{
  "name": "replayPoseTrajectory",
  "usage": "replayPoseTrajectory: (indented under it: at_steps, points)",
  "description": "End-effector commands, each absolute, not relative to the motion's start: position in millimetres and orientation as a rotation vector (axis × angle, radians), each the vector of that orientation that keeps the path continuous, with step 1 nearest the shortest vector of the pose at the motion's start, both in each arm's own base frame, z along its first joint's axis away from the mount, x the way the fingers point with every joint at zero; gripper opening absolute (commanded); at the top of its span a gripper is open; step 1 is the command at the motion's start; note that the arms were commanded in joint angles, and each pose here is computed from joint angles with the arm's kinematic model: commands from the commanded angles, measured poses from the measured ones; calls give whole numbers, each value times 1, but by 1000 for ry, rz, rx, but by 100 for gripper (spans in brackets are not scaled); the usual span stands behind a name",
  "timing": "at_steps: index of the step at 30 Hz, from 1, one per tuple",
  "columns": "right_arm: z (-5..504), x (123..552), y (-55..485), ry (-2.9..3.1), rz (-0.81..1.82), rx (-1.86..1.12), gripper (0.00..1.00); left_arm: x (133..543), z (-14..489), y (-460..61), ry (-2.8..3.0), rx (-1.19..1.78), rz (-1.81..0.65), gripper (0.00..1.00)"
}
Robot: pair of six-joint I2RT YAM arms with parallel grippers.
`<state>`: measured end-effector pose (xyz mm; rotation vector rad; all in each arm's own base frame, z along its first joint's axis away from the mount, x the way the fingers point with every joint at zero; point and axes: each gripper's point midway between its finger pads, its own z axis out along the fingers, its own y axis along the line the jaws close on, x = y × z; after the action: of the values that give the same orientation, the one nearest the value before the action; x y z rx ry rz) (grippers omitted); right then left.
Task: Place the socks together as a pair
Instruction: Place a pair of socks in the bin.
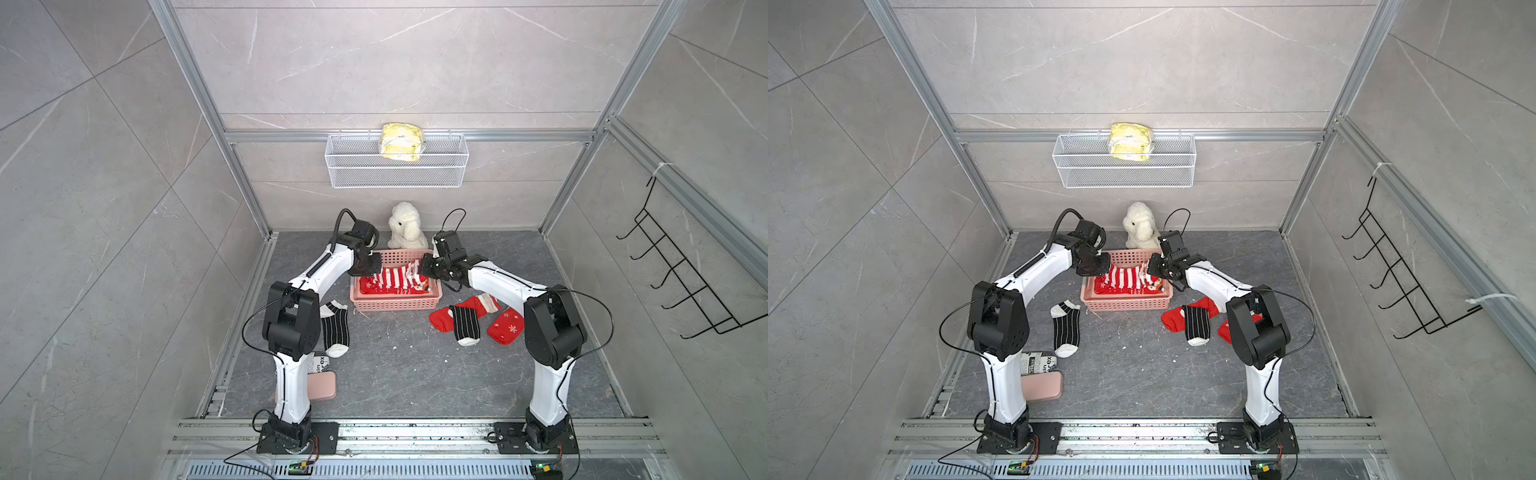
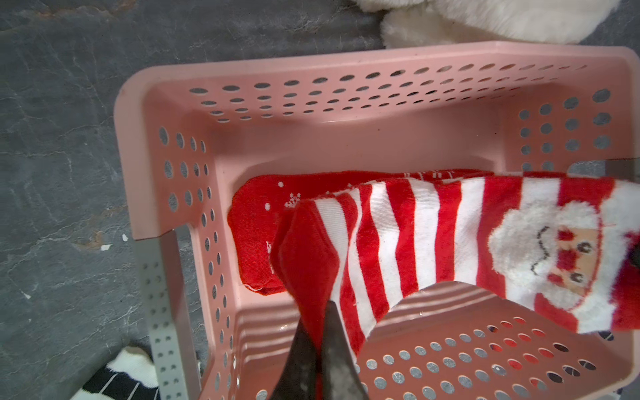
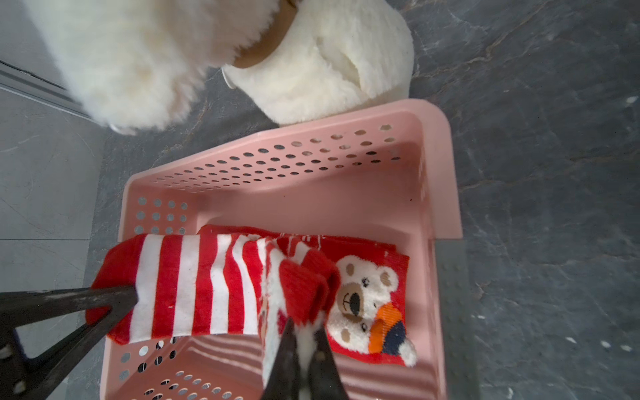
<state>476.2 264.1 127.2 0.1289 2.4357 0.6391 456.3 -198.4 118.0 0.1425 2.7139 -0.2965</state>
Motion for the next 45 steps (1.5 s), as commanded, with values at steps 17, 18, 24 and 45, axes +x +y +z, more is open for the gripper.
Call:
replayPoseTrajectory:
  at_steps: [17,18,24,45]
  points:
    - [109,475,258,2477,596,128,31,460,127,-194,2704,162,-266,42]
    - [107,474,257,2484,592,129,34,461,129,-193,2697,160,-258,43]
    - [110,472,254,2481,577,135,36,461,141,-188,2670,163,-233,52]
    - [129,465,247,2457,567,140,67,452,140,-223,2704,185,-505,43]
